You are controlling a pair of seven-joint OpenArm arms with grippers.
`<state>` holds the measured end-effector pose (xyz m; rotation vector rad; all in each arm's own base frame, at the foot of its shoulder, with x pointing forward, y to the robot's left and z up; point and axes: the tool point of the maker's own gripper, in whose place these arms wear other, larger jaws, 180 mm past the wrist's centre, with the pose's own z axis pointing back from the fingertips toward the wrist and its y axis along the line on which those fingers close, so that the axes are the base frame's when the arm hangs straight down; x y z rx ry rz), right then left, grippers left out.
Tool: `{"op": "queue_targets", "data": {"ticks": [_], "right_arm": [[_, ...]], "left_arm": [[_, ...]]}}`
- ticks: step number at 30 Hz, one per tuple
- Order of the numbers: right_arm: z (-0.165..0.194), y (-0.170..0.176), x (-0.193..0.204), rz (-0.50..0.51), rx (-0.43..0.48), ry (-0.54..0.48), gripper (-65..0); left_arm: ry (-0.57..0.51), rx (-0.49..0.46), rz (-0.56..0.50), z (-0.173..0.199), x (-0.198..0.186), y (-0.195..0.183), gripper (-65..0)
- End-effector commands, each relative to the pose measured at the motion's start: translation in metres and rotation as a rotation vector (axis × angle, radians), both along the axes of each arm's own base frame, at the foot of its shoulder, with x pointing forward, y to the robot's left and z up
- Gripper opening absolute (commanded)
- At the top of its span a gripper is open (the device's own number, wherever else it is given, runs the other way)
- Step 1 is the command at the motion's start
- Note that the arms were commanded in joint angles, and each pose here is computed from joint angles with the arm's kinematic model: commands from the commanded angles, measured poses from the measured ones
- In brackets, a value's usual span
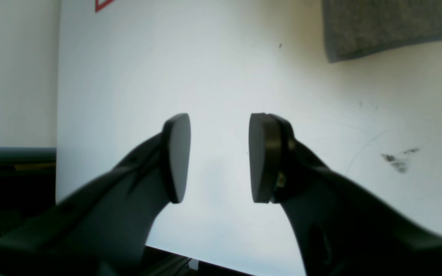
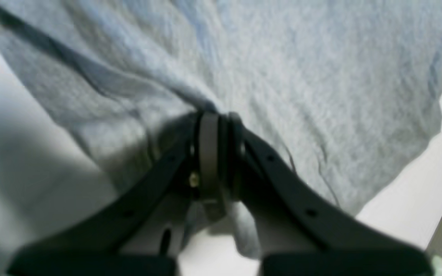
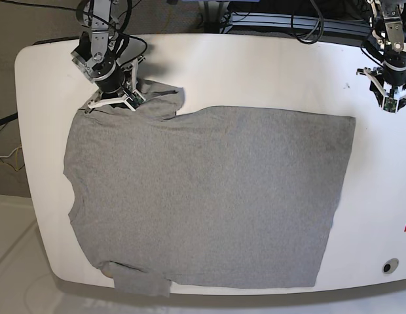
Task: Fold the T-shirt properly
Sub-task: 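Close the right gripper on the shoulder fabric and lift it, then lower the left gripper to the shirt's shoulder corner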
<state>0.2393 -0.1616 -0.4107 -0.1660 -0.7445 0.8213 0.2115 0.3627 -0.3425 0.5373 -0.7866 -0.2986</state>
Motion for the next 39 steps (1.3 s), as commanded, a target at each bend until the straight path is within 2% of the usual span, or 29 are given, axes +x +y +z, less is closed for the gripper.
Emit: {"op": "queue_targets", "data": {"ticks": [1, 8, 13, 18, 26, 32, 34, 36, 39], "right_arm": [[0.015, 0.001, 0.016, 0.005, 0.007, -0.059, -59.1], [0.019, -0.002, 0.024, 0.000, 0.005, -0.073, -60.4], [0.016, -0.002, 0.027, 0.003, 0.010, -0.068, -65.0], [0.012, 0.004, 0.022, 0.011, 0.008, -0.050, -65.0], [0.009, 0.002, 0.019, 0.007, 0.003, -0.039, -65.0], [0.004, -0.003, 0.015, -0.009, 0.004, -0.021, -65.0], [0.004, -0.003, 0.015, -0.009, 0.005, -0.020, -62.8], [0.006, -0.003, 0.015, -0.009, 0.001, -0.023, -60.2], [0.005, -0.003, 0.014, -0.005, -0.016, -0.014, -63.2]], "left_arm": [[-0.025, 0.047, -0.014, 0.014, 0.013, 0.015, -39.5], [-0.042, 0.070, -0.006, 0.023, 0.027, 0.027, -39.0], [-0.090, 0.065, -0.012, 0.035, 0.036, 0.020, -40.3], [-0.078, 0.040, -0.051, 0.027, 0.034, 0.001, -40.9], [-0.083, 0.035, -0.071, 0.030, 0.037, -0.010, -41.0], [-0.075, 0.026, -0.073, 0.028, 0.023, -0.016, -39.2], [-0.069, 0.019, -0.081, 0.025, 0.023, -0.019, -39.0], [-0.056, 0.016, -0.098, 0.020, 0.026, -0.022, -38.6], [0.101, 0.053, -0.288, -0.016, 0.042, -0.043, -33.4]]}}
